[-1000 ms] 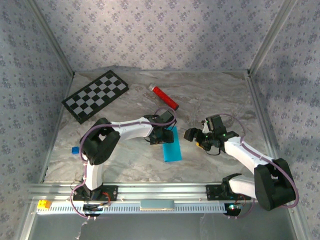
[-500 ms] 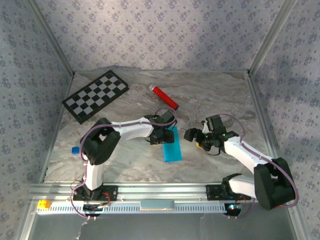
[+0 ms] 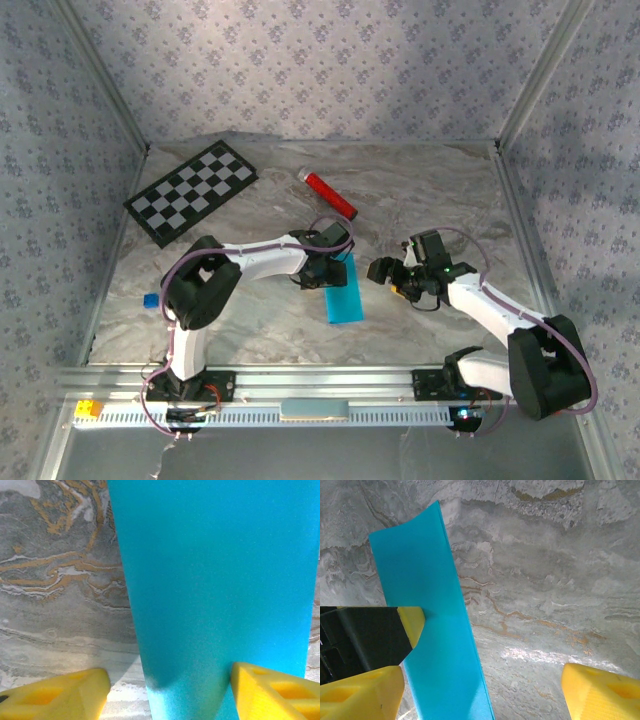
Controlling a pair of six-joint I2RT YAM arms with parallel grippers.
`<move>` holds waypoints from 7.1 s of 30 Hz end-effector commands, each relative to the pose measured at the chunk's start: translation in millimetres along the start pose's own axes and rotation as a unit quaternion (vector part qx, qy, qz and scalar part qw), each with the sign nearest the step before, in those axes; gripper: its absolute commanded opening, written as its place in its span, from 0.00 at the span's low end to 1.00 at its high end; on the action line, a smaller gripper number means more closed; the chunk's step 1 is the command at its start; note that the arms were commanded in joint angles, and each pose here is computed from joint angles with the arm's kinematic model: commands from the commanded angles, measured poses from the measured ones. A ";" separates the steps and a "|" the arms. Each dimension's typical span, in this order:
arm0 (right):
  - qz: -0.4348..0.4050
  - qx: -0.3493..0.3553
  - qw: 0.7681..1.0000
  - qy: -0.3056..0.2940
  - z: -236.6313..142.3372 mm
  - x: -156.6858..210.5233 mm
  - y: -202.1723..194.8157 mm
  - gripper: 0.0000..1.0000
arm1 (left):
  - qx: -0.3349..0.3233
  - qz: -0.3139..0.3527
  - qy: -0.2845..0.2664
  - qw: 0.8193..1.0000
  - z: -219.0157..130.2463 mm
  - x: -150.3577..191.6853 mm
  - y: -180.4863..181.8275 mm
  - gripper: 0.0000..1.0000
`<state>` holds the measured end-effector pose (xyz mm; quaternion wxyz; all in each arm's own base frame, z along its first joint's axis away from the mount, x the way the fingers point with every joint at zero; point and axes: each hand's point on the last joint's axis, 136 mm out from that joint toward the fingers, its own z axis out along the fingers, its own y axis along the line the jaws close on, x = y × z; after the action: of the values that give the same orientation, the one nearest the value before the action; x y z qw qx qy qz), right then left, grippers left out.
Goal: Fold a paper plane with a square sheet of paper (pick it up from the middle)
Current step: First fold the square sheet of paper in half at the center of the table, then hold the square sheet of paper at the center of the table, then first fold the square sheet of paper in half at the center of the table.
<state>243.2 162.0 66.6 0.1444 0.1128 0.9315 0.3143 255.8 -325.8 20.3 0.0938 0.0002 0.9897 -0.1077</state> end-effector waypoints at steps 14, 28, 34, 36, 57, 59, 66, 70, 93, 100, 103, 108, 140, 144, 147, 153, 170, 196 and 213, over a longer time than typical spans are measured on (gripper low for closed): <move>-0.013 -0.004 1.000 0.009 4.1 -1.2 7.2 0.77 | -0.049 -0.002 0.041 0.998 46.5 24.4 29.1 0.70; -0.017 -0.006 1.000 0.025 10.5 3.0 9.3 0.71 | -0.039 0.001 0.043 0.998 49.6 25.1 25.6 0.71; -0.020 -0.008 0.999 0.026 10.0 2.7 11.9 0.69 | -0.050 0.000 0.044 0.998 49.7 26.0 30.2 0.71; -0.022 -0.015 0.999 0.029 10.8 3.4 15.1 0.63 | -0.049 0.000 0.045 0.998 50.0 26.6 29.9 0.71; -0.043 -0.051 0.993 0.096 65.4 2.2 49.4 0.00 | -0.047 -0.003 0.044 0.998 52.0 25.9 29.1 0.71; -0.041 -0.046 0.993 0.099 70.0 1.9 48.7 0.00 | -0.046 -0.003 0.043 0.998 51.9 25.7 28.6 0.71; -0.037 -0.030 0.992 0.119 82.8 11.9 35.9 0.00 | -0.046 -0.002 0.044 0.998 52.6 26.1 28.9 0.71; -0.033 0.018 0.990 0.134 89.4 24.0 7.4 0.00 | -0.045 -0.002 0.044 0.998 52.7 25.8 28.3 0.71; -0.032 0.064 0.988 0.139 90.4 27.6 -17.5 0.00 | 0.260 -0.026 -0.081 0.962 -76.1 -25.6 -27.6 0.36; -0.028 0.067 0.987 0.141 90.7 28.4 -18.9 0.00 | 0.315 -0.030 -0.032 0.948 -54.1 -12.9 -44.3 0.00; -0.029 0.068 0.987 0.140 90.5 27.8 -18.7 0.00 | 0.315 -0.036 -0.021 0.948 -42.5 -8.9 -42.6 0.00; -0.030 0.068 0.987 0.142 90.6 28.4 -18.6 0.00 | 0.310 -0.039 -0.011 0.950 -30.9 -3.2 -37.9 0.00; -0.019 0.089 0.986 0.141 90.6 33.7 -29.7 0.00 | 0.293 -0.048 -0.011 0.955 -42.9 6.3 -32.5 0.00; -0.018 0.090 0.986 0.140 90.2 33.6 -30.7 0.00 | 0.288 -0.051 0.010 0.956 -30.9 17.4 -31.3 0.00; -0.018 0.091 0.986 0.139 89.5 33.6 -31.3 0.00 | 0.273 -0.056 0.026 0.960 -17.5 28.4 -23.8 0.00; -0.017 0.092 0.986 0.138 88.2 34.6 -33.0 0.00 | 0.236 -0.051 0.034 0.970 6.8 51.9 -2.7 0.00; -0.017 0.097 0.986 0.134 85.2 33.8 -35.2 0.00 | 0.301 -0.027 0.004 0.953 -39.7 44.6 -29.1 0.02; -0.012 0.100 0.986 0.130 84.6 37.1 -40.5 0.00 | 0.291 -0.027 0.016 0.956 -32.8 70.0 -10.4 0.03; -0.010 0.099 0.987 0.129 85.6 37.7 -41.9 0.00 | 0.285 -0.037 0.039 0.957 -11.5 81.6 -12.0 0.01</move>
<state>264.4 231.4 16.0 0.0685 0.0262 0.9379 0.3391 184.3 -341.5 32.9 0.0641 -0.0025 0.9151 -0.3982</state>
